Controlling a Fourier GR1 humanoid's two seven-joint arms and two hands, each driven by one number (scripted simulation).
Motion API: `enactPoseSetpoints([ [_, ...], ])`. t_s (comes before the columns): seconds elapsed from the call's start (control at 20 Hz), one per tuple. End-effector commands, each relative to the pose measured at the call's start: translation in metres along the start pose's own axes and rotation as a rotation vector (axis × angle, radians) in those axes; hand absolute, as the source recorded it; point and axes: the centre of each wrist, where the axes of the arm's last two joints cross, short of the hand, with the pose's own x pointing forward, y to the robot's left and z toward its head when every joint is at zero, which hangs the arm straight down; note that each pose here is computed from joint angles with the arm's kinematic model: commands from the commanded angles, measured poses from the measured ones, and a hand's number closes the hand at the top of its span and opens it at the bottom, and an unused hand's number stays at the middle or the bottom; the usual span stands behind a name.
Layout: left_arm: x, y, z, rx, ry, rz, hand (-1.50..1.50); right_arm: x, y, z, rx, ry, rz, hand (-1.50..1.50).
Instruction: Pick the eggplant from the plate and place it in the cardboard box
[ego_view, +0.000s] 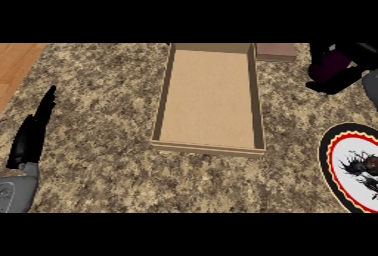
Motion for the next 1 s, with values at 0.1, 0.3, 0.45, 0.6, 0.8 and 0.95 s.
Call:
enactPoseSetpoints([
  [0.1, -0.011, 0.001, 0.003, -0.005, 0.022, -0.004, 0.0, 0.01, -0.024, -0.041, -0.061, -0.199, -0.065, 1.5],
  [0.3, -0.015, 0.005, 0.012, 0.01, 0.021, 0.001, 0.0, 0.023, -0.017, -0.069, -0.028, -0.245, -0.191, 1.5],
  [0.45, -0.009, 0.0, 0.0, 0.004, 0.032, 0.009, 0.0, 0.038, -0.017, -0.096, -0.026, -0.28, -0.282, 1.5],
  [0.6, -0.022, 0.013, 0.007, 0.015, 0.045, -0.006, 0.0, 0.057, -0.01, -0.125, 0.002, -0.258, -0.36, 1.5],
  [0.8, 0.003, 0.022, -0.006, 0.018, 0.045, 0.011, 0.0, 0.088, 0.013, -0.161, 0.016, -0.243, -0.419, 1.5],
  [0.95, -0.012, 0.014, 0.003, 0.006, 0.024, -0.009, 0.0, 0.105, 0.014, -0.182, 0.047, -0.197, -0.469, 1.5],
])
